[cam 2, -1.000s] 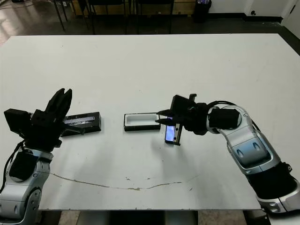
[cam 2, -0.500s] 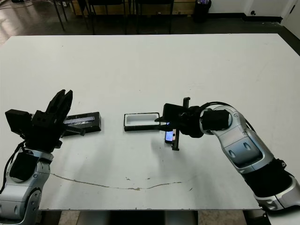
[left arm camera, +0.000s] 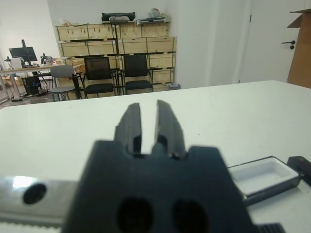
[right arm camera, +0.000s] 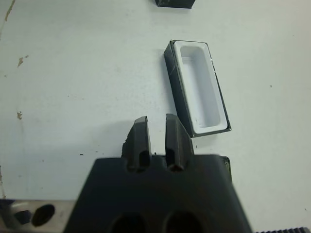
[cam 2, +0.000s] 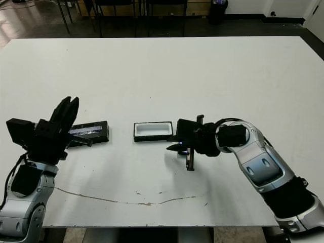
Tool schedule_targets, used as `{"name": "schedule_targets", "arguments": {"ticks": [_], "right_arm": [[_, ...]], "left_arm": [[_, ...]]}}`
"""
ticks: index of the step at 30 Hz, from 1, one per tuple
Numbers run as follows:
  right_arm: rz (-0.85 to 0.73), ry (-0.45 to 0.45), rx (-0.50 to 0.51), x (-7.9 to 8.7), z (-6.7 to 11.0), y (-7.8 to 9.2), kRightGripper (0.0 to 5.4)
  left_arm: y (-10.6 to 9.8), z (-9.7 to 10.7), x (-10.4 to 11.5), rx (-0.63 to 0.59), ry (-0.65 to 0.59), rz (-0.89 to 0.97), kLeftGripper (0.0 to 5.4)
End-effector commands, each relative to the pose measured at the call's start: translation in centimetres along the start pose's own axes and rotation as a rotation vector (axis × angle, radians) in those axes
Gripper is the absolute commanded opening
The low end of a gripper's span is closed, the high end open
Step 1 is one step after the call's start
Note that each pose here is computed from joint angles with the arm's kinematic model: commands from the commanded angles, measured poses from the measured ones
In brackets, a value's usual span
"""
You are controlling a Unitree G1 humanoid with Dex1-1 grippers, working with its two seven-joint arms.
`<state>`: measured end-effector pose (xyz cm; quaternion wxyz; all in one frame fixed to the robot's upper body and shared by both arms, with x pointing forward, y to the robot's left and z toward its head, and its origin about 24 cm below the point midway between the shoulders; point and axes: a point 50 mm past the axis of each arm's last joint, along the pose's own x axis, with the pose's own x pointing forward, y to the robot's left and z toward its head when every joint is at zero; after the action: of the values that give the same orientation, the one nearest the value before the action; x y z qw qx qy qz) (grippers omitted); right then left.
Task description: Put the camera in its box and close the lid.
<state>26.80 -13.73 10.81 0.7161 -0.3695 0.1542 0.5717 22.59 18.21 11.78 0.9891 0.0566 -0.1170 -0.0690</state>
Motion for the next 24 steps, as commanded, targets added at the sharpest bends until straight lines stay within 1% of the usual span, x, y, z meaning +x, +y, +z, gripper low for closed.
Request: {"name": "schedule_targets", "arguments": {"ticks": [1, 4, 8, 12, 16, 24], "right_arm": [[0.03, 0.039, 0.019, 0.2, -1.0, 0.6, 0.02], [0.03, 0.053, 0.011, 0.3, -1.2, 0.7, 0.02], [0.007, 0.11, -0.017, 0.3, -1.5, 0.7, 0.02], [-0.007, 0.144, -0.032, 0.3, -2.0, 0.8, 0.02], [-0.008, 0.153, -0.026, 0.3, -2.6, 0.6, 0.02], [0.0, 0.183, -0.075, -0.3, -2.6, 0.4, 0.02]], "left_arm": [[0.1, -0.7, -0.2, 0.005, 0.043, 0.007, 0.0], [0.0, -0.7, -0.2, 0.003, 0.044, 0.008, 0.0], [-0.1, -0.7, -0.1, -0.006, 0.038, 0.005, 0.0], [-0.1, -0.8, -0.1, 0.006, 0.034, 0.003, 0.0], [-0.2, -0.9, -0.2, -0.005, 0.037, 0.004, 0.0], [-0.2, -0.9, -0.2, -0.002, 0.032, 0.006, 0.0]]}}
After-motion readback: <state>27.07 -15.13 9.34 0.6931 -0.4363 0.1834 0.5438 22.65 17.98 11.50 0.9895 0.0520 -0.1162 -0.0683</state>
